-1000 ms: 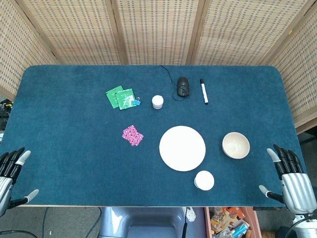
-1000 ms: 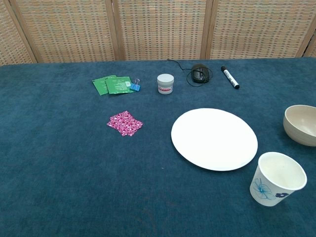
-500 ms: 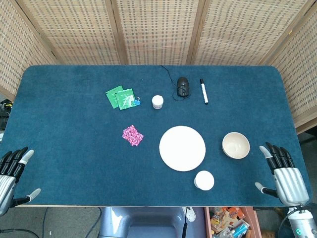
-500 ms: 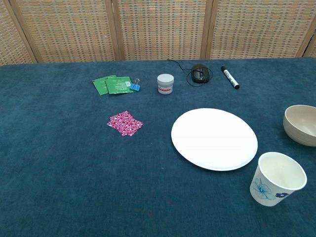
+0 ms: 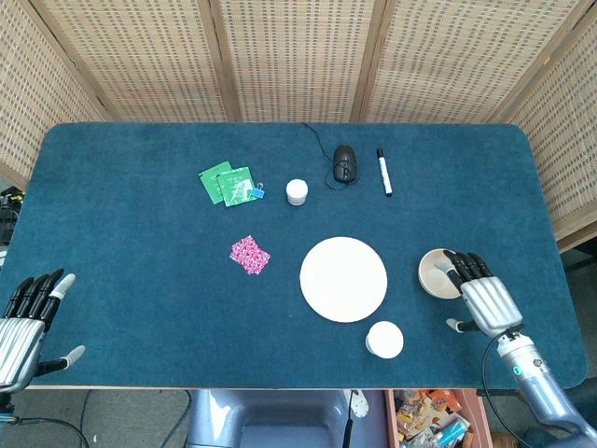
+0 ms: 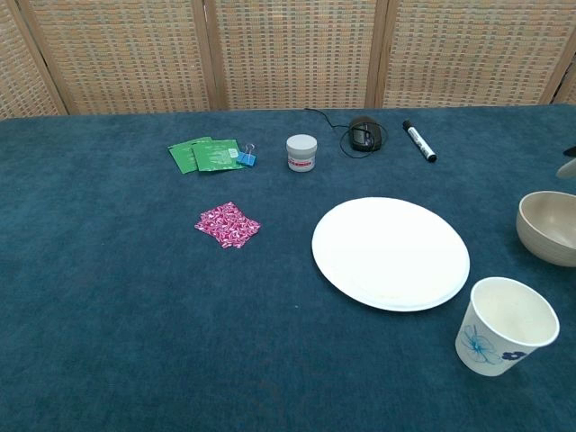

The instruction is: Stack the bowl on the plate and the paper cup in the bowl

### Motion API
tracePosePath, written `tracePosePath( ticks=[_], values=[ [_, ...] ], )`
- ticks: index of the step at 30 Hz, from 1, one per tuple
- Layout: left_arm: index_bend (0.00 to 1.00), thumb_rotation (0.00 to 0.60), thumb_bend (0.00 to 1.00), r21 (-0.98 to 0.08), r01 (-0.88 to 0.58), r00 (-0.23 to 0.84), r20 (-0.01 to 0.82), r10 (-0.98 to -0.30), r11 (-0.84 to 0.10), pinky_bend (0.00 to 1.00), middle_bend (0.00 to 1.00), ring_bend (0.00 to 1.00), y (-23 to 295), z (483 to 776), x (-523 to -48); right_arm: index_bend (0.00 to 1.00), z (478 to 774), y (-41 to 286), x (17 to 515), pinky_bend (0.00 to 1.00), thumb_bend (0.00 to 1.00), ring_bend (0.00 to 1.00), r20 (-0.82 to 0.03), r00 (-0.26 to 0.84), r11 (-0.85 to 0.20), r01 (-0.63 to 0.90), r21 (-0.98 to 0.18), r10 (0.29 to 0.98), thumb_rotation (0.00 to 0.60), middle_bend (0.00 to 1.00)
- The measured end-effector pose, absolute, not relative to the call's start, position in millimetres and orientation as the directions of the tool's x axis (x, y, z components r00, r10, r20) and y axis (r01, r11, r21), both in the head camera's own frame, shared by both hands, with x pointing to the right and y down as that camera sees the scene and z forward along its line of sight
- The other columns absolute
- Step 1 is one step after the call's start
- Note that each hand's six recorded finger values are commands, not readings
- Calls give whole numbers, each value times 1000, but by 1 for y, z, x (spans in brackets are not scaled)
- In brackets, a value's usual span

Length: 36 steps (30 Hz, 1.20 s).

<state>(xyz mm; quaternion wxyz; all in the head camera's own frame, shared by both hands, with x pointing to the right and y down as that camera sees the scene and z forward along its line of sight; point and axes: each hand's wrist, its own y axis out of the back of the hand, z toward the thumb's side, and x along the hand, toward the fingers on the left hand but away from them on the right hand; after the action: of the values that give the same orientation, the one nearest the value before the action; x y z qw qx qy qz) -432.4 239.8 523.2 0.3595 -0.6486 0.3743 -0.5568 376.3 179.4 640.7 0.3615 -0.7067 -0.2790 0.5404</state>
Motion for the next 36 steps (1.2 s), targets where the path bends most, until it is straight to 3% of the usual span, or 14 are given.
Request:
tracePosePath(
  ticks=[7, 17, 23, 27, 36],
  values=[
    [0, 600, 0, -882, -89, 102, 453, -885, -462, 0, 0, 0, 239, 523, -433, 292, 664, 177, 374, 0, 66, 0, -604, 249, -620, -15, -784, 758, 600, 0],
    [0, 600, 0, -881, -99, 97, 455, -885, -463, 0, 0, 0, 239, 522, -436, 367, 685, 176, 378, 0, 298, 0, -638, 220, -640, -72, -765, 738, 600, 0],
    [0, 600, 0, -881, -103, 91, 454, -887, -461, 0, 0, 0, 238, 522, -437, 520, 697, 174, 378, 0, 389, 0, -647, 211, -643, -96, -760, 733, 600, 0],
    [0, 600, 0, -879, -99, 93, 458, -884, -466, 0, 0, 0, 238, 523, -437, 620, 697, 171, 376, 0, 418, 0, -627, 217, -625, -87, -776, 748, 600, 0],
    [0, 600, 0, -878, -103, 91, 460, -883, -468, 0, 0, 0, 238, 524, -437, 640, 685, 161, 363, 0, 434, 0, -519, 270, -529, -40, -848, 811, 600, 0]
  ],
)
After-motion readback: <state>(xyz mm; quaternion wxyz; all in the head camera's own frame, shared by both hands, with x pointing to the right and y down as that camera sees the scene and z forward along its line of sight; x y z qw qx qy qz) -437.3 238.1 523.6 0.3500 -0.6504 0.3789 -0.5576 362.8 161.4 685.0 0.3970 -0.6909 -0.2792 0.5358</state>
